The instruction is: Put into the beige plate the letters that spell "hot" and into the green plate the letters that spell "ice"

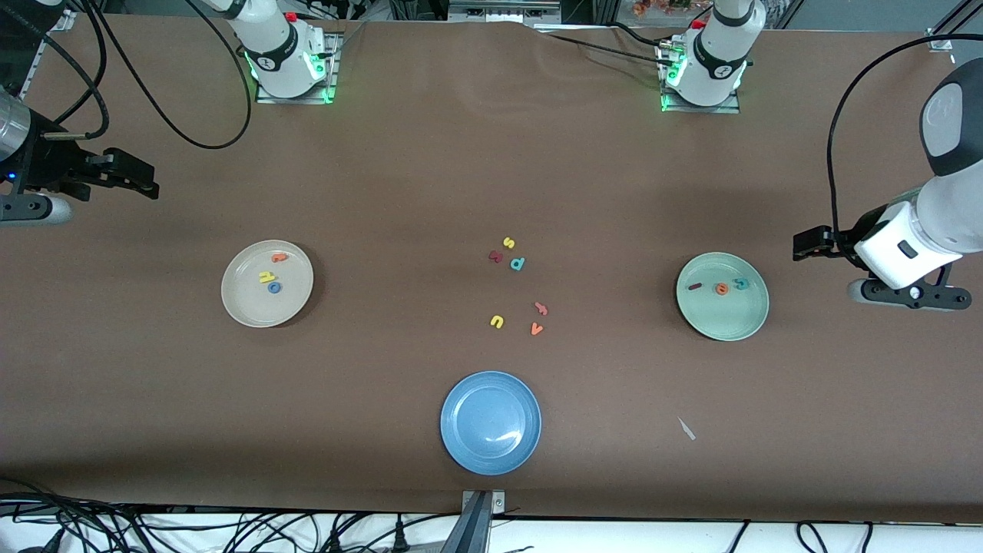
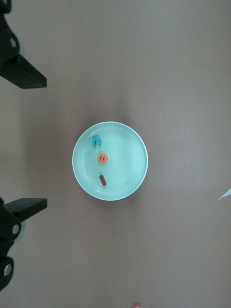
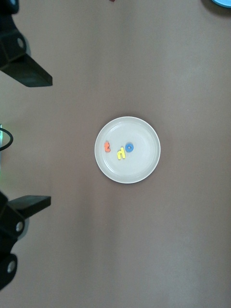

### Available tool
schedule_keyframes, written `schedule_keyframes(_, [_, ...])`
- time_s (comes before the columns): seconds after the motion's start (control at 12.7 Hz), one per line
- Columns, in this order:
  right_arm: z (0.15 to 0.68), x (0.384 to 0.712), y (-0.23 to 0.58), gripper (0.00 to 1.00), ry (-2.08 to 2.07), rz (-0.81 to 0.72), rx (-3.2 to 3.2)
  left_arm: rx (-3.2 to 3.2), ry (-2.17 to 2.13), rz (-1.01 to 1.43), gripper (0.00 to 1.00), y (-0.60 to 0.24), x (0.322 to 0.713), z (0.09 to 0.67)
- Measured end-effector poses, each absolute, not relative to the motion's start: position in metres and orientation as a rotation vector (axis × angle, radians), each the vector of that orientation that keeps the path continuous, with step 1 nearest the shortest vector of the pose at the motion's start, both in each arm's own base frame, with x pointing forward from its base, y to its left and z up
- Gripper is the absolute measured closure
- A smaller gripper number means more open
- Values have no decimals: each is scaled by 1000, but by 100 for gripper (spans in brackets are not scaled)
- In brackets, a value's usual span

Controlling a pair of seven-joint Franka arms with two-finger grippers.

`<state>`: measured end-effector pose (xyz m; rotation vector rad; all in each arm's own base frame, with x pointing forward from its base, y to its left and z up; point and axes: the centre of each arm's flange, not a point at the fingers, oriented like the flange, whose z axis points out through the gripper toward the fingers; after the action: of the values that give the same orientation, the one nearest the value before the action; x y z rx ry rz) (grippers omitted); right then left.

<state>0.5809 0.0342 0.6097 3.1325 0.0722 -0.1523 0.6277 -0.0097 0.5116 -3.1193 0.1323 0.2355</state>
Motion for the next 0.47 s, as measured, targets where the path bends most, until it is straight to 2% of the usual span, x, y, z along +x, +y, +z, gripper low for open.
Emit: schedule_keyframes(0.47, [610, 581, 34, 0, 70, -152, 3133, -3119, 120, 242, 0, -5, 626, 511])
